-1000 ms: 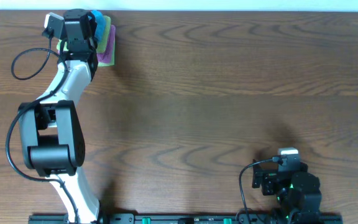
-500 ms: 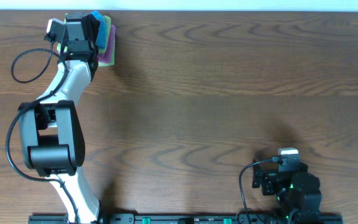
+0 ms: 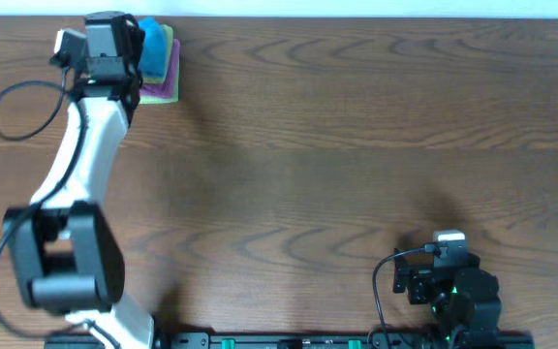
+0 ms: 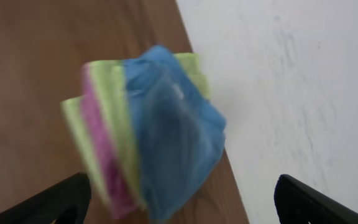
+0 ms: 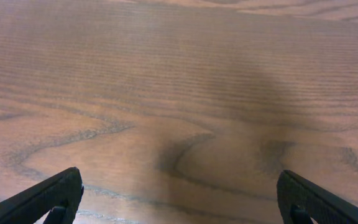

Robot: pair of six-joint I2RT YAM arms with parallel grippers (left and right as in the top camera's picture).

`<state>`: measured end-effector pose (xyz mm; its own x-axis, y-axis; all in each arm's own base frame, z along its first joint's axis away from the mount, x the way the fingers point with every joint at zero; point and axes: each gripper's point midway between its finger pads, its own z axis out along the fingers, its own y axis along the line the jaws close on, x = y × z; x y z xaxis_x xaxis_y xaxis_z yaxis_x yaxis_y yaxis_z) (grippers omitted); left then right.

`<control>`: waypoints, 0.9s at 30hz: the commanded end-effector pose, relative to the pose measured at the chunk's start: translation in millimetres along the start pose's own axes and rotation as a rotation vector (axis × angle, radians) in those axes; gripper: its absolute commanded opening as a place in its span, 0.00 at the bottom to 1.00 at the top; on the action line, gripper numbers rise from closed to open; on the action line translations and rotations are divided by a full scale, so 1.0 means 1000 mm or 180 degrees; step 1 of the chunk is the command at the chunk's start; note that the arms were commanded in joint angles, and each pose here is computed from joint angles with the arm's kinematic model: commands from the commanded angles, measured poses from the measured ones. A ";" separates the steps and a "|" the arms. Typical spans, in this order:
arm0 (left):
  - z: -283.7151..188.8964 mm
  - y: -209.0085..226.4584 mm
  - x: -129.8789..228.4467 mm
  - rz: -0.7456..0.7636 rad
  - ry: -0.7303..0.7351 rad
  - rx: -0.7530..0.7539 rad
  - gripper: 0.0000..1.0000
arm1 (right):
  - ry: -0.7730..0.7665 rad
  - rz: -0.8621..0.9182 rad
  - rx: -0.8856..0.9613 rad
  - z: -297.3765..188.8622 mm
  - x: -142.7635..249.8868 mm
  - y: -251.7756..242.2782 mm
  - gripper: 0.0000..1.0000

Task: Fold the cloth
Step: 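Release the blue cloth and pull the left arm back toward the base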

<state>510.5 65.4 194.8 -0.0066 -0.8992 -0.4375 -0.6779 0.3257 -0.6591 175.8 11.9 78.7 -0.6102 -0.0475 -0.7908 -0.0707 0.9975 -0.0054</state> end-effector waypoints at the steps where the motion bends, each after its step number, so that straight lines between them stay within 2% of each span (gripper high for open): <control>1: -0.024 -0.022 -0.015 -0.0147 -0.0035 0.0246 0.95 | 0.0028 0.0068 0.0054 0.001 0.004 -0.003 0.99; 3: -0.030 -0.054 -0.029 0.0140 -0.0230 0.0642 0.95 | 0.0028 0.0068 0.0054 0.001 0.004 -0.003 0.99; 6: -0.027 -0.075 -0.038 0.0139 -0.0422 0.0919 0.95 | 0.0028 0.0068 0.0054 0.001 0.004 -0.003 0.99; 16: 0.074 -0.078 -0.021 -0.0095 -0.0858 0.1432 0.95 | 0.0029 0.0068 0.0054 0.001 0.004 -0.003 0.99; 22: 0.113 -0.041 -0.001 -0.0078 -0.0741 0.1105 0.95 | 0.0029 0.0068 0.0054 0.001 0.004 -0.003 0.99; 27: 0.126 -0.003 0.011 -0.0425 -0.0560 0.0624 0.95 | 0.0028 0.0068 0.0054 0.001 0.004 -0.003 0.99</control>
<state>609.9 79.7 119.6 0.1414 -0.8601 -0.4901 -0.4909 0.3690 -0.7892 175.8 11.7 78.5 -0.6105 -0.0475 -0.7906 -0.0698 0.9975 -0.0061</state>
